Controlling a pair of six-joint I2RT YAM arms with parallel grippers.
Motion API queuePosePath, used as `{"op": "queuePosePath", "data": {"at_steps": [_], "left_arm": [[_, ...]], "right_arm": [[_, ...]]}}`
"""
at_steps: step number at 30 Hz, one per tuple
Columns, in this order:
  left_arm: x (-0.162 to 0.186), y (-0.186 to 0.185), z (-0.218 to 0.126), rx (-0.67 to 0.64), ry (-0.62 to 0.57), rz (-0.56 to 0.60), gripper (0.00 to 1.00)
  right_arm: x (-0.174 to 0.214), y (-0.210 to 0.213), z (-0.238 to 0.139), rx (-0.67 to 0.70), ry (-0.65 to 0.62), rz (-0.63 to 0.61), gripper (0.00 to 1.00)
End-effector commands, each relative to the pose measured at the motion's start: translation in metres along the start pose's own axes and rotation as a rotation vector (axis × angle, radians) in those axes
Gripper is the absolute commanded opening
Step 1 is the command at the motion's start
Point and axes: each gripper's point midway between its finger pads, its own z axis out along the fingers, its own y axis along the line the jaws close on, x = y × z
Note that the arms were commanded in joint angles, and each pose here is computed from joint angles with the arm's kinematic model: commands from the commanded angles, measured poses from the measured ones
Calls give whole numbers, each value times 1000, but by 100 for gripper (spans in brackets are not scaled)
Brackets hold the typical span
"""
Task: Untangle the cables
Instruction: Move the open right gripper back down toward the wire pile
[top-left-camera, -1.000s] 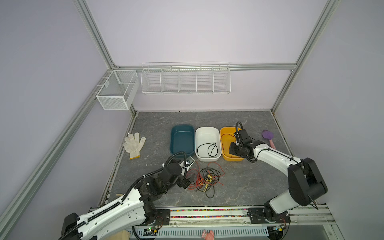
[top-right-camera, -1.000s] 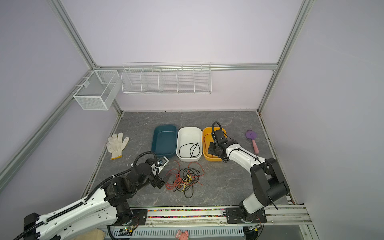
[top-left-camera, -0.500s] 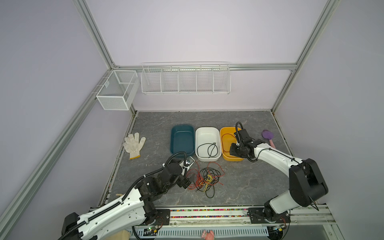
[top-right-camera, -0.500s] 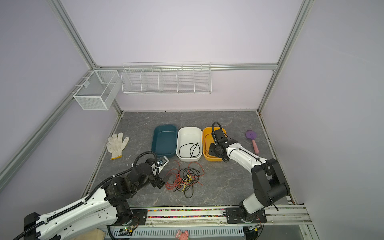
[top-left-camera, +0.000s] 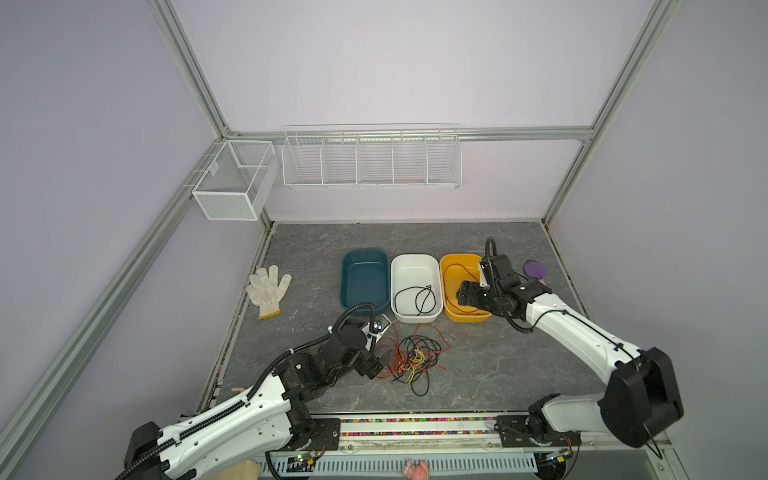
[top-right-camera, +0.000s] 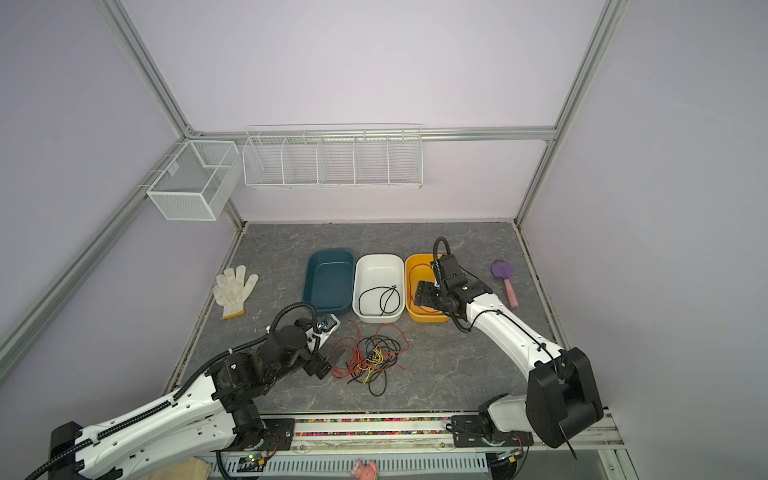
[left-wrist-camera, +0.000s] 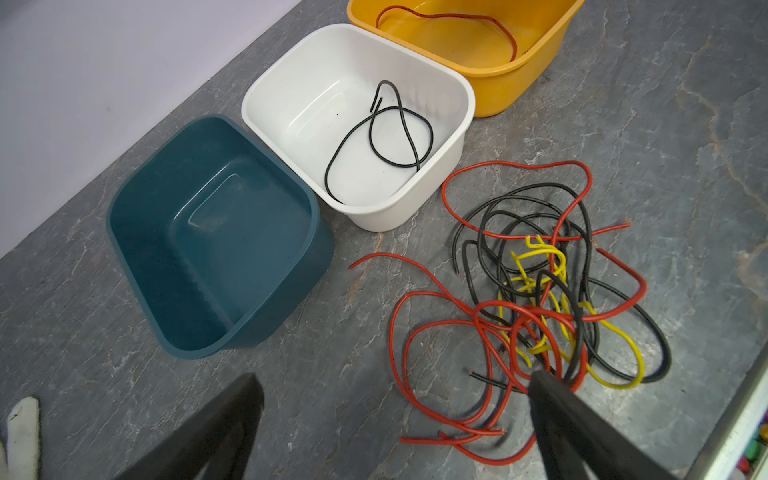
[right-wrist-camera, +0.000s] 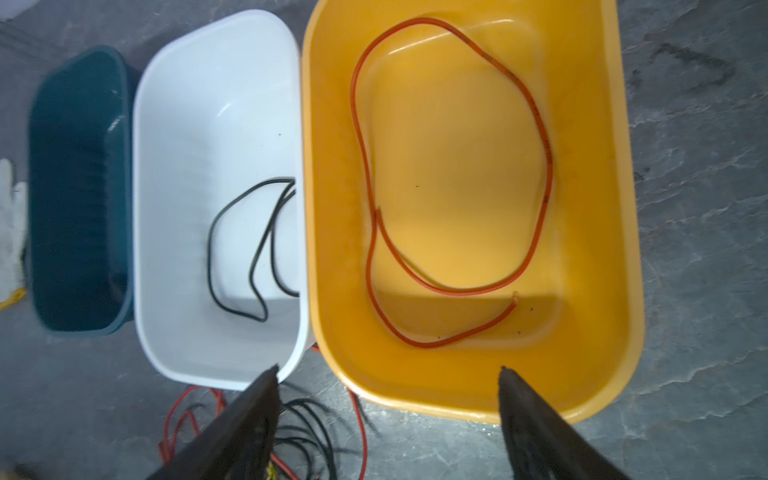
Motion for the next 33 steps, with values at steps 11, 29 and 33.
{"op": "queuePosePath", "data": {"at_steps": [11,29,33], "left_arm": [[-48,-27,-13,191,-63,-315,100],[7,-23,12,105,14,-628,99],[28,-16,20,34,42,-666,99]], "right_arm": [[74,77,-44,-353,100,-375,89],[187,103,-58,-481,285,-656,99],[201,104,-53,-475,303,-692,89]]}}
